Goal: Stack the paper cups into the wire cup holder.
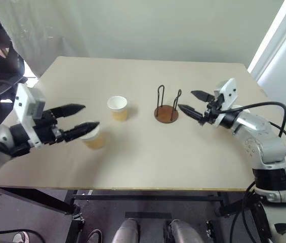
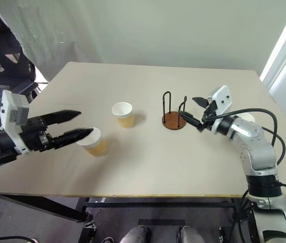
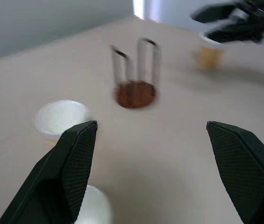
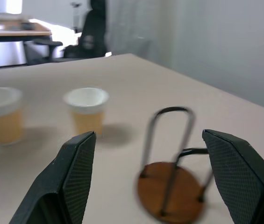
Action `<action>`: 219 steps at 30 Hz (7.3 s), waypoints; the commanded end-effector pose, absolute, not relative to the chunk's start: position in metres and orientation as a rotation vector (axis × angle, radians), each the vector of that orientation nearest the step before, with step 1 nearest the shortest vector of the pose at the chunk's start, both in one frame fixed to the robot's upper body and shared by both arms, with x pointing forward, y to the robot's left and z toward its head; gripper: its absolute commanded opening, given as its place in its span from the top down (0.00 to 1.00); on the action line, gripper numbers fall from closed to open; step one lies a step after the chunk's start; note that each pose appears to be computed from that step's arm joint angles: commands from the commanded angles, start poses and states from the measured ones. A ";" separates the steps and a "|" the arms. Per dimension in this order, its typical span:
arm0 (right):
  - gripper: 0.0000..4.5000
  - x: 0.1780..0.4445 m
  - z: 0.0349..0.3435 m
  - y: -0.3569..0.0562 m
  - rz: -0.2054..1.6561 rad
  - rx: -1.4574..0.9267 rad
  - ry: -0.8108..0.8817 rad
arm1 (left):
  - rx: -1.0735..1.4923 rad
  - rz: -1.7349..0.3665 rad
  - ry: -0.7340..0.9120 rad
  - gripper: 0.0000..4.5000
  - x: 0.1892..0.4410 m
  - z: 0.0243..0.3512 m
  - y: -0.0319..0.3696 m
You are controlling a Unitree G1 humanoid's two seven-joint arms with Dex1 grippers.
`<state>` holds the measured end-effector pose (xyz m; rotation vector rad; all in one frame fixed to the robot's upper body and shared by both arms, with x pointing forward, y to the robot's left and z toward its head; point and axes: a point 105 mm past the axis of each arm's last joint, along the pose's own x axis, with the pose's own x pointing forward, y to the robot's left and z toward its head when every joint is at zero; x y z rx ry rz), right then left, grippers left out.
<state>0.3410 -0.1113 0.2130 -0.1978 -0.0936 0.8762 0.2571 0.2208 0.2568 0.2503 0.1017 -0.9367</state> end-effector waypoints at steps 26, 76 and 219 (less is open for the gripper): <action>0.16 0.439 0.165 -0.092 0.451 -0.267 0.023 | 0.253 -0.987 0.103 0.11 0.252 0.253 0.202; 1.00 0.299 0.144 -0.066 1.037 -0.305 0.146 | 0.246 -1.035 0.151 0.10 0.258 0.249 0.202; 0.99 0.278 0.269 -0.065 1.585 -1.120 -0.062 | 0.148 -0.972 0.023 0.10 0.230 0.206 0.205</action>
